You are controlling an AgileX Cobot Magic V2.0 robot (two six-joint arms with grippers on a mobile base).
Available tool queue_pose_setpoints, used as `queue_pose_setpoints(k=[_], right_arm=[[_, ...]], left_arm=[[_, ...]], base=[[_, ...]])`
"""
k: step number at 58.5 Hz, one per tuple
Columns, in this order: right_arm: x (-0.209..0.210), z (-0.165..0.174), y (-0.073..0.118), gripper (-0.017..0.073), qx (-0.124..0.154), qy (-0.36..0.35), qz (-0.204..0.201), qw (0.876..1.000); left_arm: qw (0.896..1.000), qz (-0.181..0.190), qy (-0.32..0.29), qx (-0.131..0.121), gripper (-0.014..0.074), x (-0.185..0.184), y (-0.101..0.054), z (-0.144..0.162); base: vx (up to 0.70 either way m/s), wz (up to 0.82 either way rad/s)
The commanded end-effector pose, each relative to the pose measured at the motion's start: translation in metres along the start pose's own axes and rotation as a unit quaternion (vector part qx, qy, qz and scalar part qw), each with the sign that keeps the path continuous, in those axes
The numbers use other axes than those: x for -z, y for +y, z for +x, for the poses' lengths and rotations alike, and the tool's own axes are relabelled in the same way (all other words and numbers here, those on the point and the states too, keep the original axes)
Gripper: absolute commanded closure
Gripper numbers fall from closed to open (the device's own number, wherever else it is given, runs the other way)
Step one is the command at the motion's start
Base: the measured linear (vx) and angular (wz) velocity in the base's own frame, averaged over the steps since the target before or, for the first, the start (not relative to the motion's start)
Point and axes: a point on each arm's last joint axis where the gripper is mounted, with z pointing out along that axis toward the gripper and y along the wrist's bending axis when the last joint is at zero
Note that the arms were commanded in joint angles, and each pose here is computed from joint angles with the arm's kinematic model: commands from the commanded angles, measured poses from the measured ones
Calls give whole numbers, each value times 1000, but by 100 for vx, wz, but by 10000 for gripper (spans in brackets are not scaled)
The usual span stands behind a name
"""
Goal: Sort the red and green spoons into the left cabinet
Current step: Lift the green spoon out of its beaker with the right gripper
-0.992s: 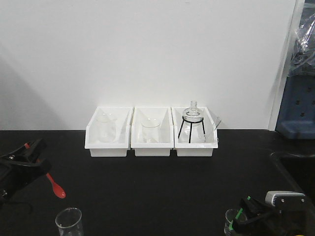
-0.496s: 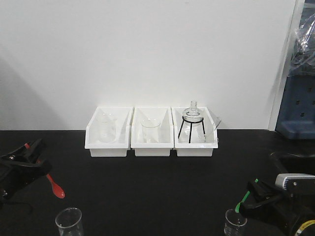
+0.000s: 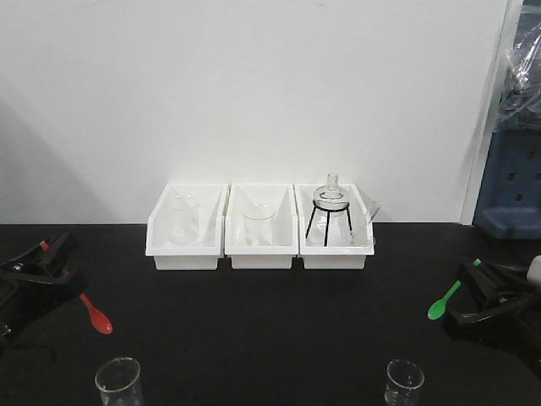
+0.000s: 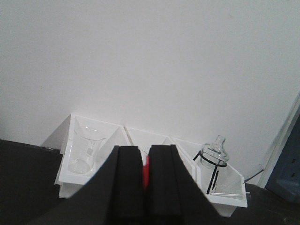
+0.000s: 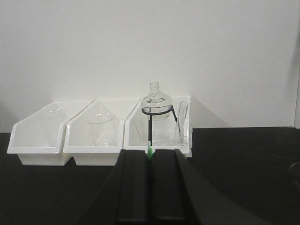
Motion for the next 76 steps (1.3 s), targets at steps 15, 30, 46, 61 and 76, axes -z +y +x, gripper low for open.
queue_pose_setpoints(k=[15,30,46,61,76], right_arm=[[2,-19,3,565,7,-55,-10,998],[2,-19,3,565,8,-55,-10,998],[2,-19,3,565,8,-55,-10,998],[2,-19,3,565,8,-55,-10,998],[2,-19,3,565,8,-55,-10,998]], left_arm=[[998,28,-61,-1,597,0,-11,-22],[998,28,-61,-1,597,0,-11,-22],[998,28,-61,-1,597,0,-11,-22],[998,28,-61,-1,597,0,-11,-22],[998,28,-61,-1,597,0,-11,-22]], base=[[0,0],[0,0],[0,0],[0,0],[0,0]])
